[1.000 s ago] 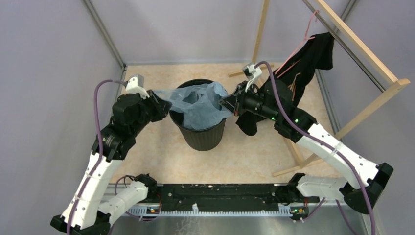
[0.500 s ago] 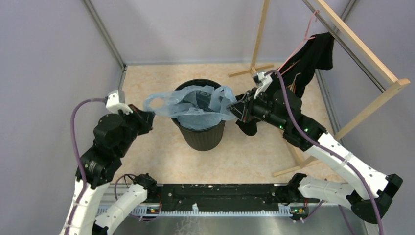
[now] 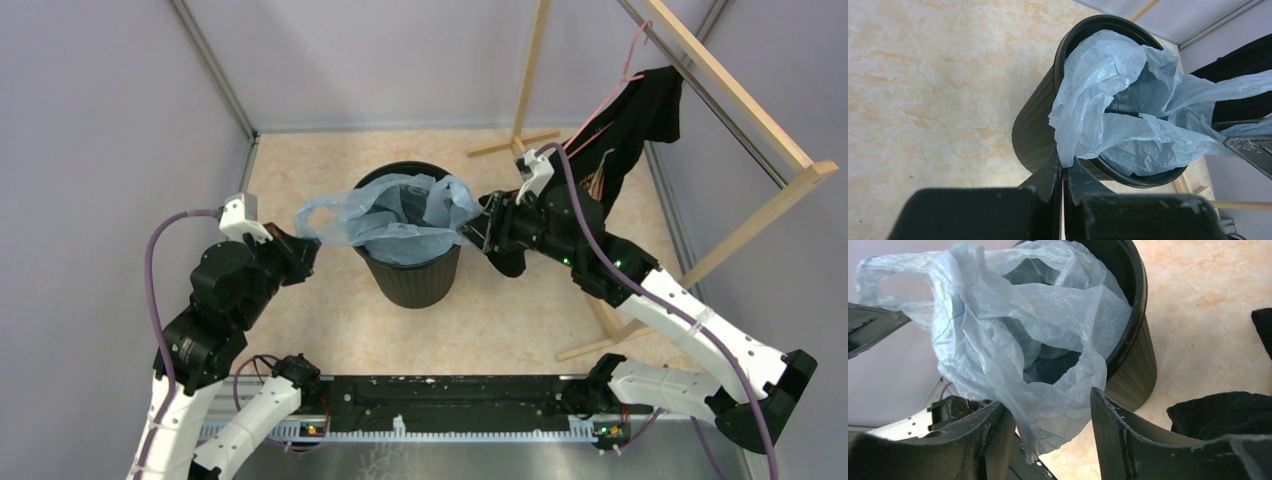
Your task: Put the trash bags into the trash bin
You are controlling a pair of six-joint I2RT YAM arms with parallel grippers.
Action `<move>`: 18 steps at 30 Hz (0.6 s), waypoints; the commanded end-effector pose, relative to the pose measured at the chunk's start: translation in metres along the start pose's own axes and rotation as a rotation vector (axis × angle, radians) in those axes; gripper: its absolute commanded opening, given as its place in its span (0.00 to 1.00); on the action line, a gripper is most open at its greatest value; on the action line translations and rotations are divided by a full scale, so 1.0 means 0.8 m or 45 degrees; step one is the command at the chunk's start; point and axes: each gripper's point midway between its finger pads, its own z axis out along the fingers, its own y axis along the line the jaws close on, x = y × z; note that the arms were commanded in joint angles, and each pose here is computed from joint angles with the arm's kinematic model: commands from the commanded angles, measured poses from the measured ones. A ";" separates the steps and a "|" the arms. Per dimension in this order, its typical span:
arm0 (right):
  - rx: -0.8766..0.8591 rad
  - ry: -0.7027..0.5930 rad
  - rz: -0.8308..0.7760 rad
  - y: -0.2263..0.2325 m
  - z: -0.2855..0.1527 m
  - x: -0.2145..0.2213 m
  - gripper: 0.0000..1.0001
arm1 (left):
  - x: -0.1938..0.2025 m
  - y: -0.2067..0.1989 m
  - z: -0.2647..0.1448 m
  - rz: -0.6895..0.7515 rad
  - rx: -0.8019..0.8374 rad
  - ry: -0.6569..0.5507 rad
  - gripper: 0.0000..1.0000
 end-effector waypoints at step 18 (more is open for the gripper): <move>-0.082 0.069 0.143 0.012 -0.026 0.028 0.35 | 0.024 0.019 -0.032 0.003 -0.028 0.074 0.00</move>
